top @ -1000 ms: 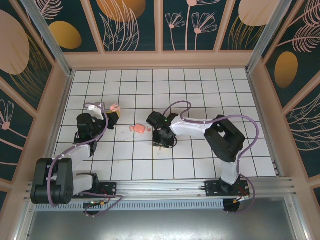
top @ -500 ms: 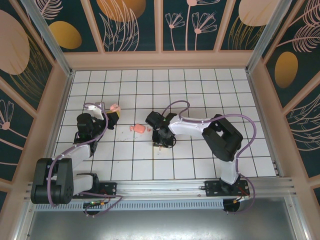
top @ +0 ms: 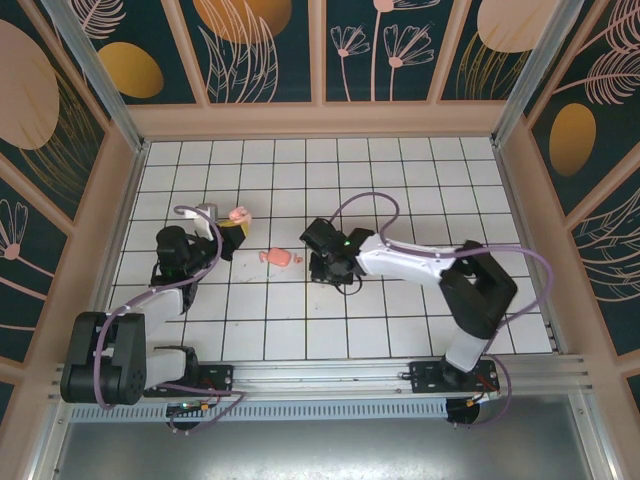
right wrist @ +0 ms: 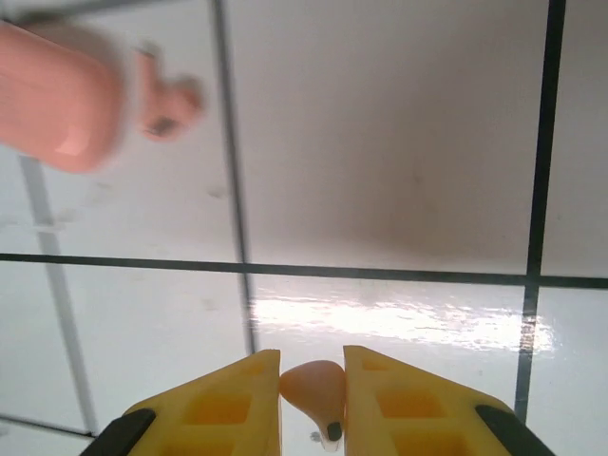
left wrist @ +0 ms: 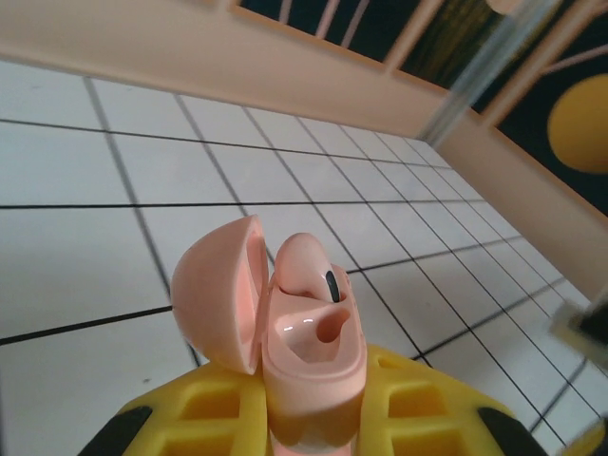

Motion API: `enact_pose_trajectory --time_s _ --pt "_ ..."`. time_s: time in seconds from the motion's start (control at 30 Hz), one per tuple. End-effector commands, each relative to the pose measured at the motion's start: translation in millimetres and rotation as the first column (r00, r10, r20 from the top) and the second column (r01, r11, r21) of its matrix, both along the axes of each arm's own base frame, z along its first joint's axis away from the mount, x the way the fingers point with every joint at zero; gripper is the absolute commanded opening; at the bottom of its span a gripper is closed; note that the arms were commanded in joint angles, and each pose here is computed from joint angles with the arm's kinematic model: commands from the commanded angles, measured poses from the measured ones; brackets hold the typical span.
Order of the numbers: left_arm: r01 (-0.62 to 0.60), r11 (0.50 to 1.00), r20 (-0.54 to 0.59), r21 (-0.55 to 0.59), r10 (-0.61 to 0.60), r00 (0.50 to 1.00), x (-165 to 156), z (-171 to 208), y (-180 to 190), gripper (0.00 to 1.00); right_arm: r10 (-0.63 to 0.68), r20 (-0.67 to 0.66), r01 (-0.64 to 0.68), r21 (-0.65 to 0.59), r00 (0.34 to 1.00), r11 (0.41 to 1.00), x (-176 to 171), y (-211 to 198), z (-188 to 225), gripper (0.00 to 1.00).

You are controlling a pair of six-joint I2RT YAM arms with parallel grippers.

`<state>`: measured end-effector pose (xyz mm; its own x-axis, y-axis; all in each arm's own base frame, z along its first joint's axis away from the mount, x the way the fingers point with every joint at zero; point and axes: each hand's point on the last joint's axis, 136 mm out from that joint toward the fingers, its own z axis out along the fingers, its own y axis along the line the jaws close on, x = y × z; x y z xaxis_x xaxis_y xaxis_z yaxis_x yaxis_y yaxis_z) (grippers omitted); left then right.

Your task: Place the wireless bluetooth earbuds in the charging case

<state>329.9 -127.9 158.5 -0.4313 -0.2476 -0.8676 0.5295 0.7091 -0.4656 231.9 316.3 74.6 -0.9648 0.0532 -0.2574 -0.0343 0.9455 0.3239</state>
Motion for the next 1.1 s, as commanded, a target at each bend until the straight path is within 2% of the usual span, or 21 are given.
enact_pose_trajectory --time_s 0.0,0.27,0.43,0.57,0.77,1.07 --pt "0.137 0.989 0.152 0.058 -0.145 0.978 -14 24 -29 0.11 0.004 0.215 -0.022 0.083 0.977 0.996 25 3 44 0.19" --pt "0.302 0.949 0.290 0.090 -0.315 0.904 -40 47 -66 0.11 0.085 0.516 -0.212 0.192 0.853 0.958 41 5 136 0.19" --pt "0.374 0.918 0.344 0.132 -0.396 0.851 -54 54 -86 0.12 0.155 0.648 -0.351 0.185 0.746 0.918 39 12 179 0.19" --pt "0.420 0.896 0.347 0.146 -0.444 0.826 -57 56 -99 0.12 0.237 0.727 -0.494 0.159 0.645 0.855 30 28 203 0.19" --pt "0.467 0.870 0.347 0.159 -0.492 0.798 -59 57 -116 0.12 0.302 0.766 -0.591 0.124 0.568 0.797 26 45 216 0.19" --pt "0.485 0.859 0.340 0.162 -0.510 0.790 -58 57 -124 0.13 0.332 0.780 -0.641 0.112 0.530 0.760 27 59 215 0.19"
